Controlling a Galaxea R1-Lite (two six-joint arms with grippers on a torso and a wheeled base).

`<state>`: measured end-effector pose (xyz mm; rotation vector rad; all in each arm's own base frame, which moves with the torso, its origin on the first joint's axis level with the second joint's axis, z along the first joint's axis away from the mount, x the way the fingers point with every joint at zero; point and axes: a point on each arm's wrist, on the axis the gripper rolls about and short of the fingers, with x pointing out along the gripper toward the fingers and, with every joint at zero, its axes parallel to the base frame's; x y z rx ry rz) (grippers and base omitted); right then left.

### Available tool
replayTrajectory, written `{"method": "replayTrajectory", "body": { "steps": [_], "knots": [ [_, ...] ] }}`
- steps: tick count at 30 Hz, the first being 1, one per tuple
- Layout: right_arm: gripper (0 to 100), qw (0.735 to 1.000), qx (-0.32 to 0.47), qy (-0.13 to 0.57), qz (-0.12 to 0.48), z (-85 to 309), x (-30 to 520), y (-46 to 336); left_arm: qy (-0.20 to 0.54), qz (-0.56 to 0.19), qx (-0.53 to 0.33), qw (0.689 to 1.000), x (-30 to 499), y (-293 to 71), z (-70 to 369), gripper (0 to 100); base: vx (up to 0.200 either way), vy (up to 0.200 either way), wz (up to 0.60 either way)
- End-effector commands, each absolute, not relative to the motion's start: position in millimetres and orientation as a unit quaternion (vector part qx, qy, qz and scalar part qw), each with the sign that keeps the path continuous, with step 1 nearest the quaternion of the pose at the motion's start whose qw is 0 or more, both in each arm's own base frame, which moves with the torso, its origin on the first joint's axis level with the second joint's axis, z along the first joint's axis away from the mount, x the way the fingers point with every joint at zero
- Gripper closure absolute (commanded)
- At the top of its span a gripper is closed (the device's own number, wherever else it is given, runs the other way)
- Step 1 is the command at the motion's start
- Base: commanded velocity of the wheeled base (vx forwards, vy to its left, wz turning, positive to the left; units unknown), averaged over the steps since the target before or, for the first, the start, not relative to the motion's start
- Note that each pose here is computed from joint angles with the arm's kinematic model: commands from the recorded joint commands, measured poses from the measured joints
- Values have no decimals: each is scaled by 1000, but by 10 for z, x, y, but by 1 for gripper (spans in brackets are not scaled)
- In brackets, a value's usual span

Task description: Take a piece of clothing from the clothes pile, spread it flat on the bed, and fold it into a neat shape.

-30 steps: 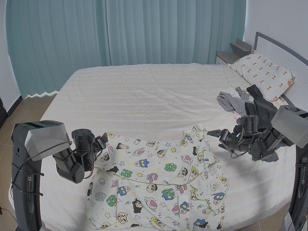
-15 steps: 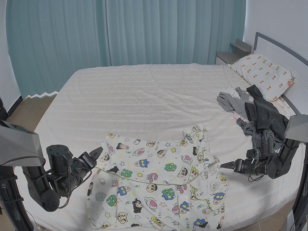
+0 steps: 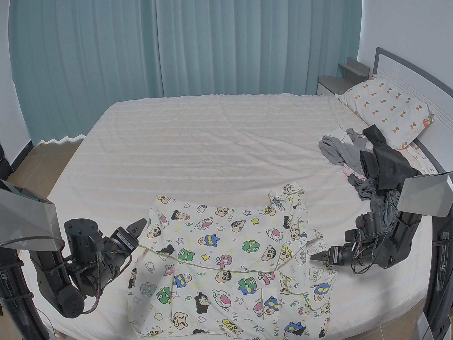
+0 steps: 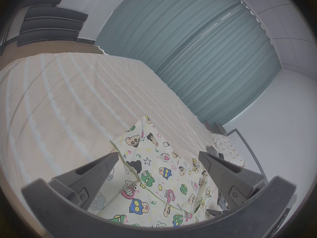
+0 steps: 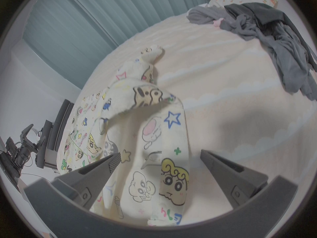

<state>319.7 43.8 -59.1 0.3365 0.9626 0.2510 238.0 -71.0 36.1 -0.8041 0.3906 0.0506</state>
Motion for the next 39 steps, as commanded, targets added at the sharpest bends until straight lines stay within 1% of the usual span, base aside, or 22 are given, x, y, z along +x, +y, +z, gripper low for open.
{"method": "replayTrajectory", "body": {
  "steps": [1,4,5,16,21,31,39],
  "knots": [
    [0,864,150,463,126,-614,3230,503,188,24,-389,902,2393,-719,343,0,0,0,0],
    [0,866,143,462,129,-616,3251,505,189,25,-388,902,2394,-719,331,0,0,0,0],
    [100,866,144,461,130,-610,3258,506,189,25,-388,902,2394,-719,331,0,0,0,0],
    [100,867,156,456,125,-589,3267,493,188,26,-388,902,2394,-718,335,0,0,0,0],
    [100,867,168,455,114,-545,3244,454,187,28,-385,903,2383,-750,332,0,0,0,0],
    [100,879,197,430,54,-398,3218,-16,191,21,-382,904,2363,-791,329,0,0,0,0],
    [100,888,209,409,26,-372,3303,-247,192,21,-381,904,2359,-790,327,0,0,0,0]
  ]
}}
